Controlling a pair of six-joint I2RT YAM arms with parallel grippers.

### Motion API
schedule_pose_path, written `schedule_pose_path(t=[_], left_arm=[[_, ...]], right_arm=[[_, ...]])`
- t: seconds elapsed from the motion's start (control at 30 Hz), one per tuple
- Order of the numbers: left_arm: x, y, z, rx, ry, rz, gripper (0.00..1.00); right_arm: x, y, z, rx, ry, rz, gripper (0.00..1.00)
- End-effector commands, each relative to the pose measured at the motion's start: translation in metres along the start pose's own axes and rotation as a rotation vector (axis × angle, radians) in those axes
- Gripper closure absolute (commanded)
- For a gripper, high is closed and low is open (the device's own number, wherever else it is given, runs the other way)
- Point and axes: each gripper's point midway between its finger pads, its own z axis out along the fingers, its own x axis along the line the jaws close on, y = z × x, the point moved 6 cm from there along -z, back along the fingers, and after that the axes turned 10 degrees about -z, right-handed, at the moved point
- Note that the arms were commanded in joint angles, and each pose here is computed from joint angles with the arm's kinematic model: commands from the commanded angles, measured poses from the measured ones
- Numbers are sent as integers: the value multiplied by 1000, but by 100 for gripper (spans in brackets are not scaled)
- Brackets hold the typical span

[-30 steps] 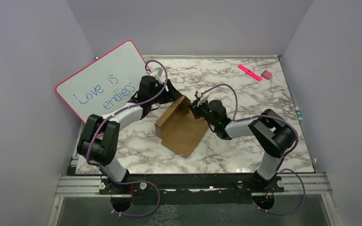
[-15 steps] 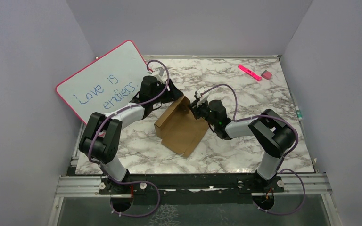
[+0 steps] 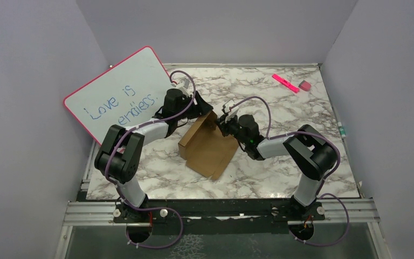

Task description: Fold the paper box

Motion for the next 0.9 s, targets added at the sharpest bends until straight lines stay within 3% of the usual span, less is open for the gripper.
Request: schedule_pose_path(t=[0.0,0.23,0.5,0.7,0.87], left_arm=[[8,-6,5,-13,31,-8,36],[12,-8,3,-13,41,18,46],[15,-12,3,8,37,34,48],[14,-14,4,26,24,36,49],[10,-13,4,35,6,31,49]], right_arm=[[12,-27,-5,99,54,-7,98],[12,-20,-10,61,63,-17,89],[-11,15,-31,-15,14,-69,64],[-56,15,-41,1,-94,-70,62],[-56,4,-24,-6,-36,-134,62]])
